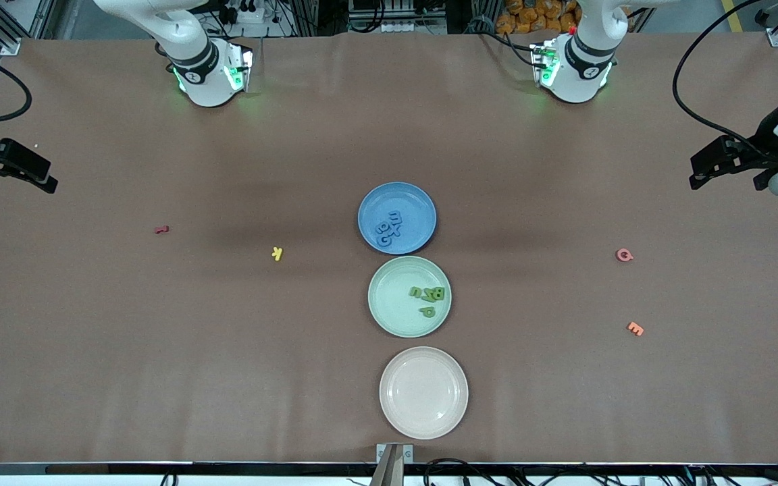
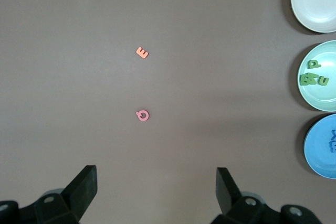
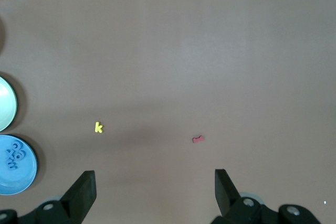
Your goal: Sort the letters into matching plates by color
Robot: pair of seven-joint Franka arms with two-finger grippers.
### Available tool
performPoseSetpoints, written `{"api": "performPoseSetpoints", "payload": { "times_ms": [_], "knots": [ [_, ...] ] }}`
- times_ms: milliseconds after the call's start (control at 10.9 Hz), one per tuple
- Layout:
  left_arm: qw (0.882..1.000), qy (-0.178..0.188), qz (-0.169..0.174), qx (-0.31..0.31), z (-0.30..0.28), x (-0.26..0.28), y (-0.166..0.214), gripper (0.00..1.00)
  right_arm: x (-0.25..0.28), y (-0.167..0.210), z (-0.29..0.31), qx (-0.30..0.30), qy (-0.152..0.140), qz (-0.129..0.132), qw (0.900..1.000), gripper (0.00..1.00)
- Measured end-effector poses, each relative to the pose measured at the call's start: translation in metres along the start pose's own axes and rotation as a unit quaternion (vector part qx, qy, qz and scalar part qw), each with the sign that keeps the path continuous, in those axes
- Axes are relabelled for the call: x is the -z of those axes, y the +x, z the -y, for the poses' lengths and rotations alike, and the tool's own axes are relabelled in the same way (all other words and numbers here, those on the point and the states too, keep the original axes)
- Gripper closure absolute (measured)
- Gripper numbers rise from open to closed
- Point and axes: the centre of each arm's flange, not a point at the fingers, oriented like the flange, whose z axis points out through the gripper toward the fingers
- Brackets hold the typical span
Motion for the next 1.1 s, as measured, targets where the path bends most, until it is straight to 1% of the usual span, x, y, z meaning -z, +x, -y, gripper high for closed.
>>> {"api": "performPoseSetpoints", "payload": {
  "times_ms": [92,367,550,1100],
  "knots": [
    [1.000,0.000,0.000,0.000,0.000,0.000,0.000,0.00,-0.002,0.001,0.000,0.000,0.000,-0.003,1.000,0.00],
    [1.000,0.000,0.001,0.002,0.002,-0.001,0.000,0.00,-0.019,0.006,0.000,0.001,0.000,0.000,1.000,0.00],
    [1.000,0.000,0.002,0.002,0.002,-0.002,0.000,0.00,-0.028,0.007,0.001,0.001,-0.001,0.005,1.000,0.00],
    [1.000,0.000,0.002,0.002,0.002,-0.003,0.000,0.00,-0.032,0.008,0.001,0.002,-0.001,0.007,1.000,0.00]
  ]
}}
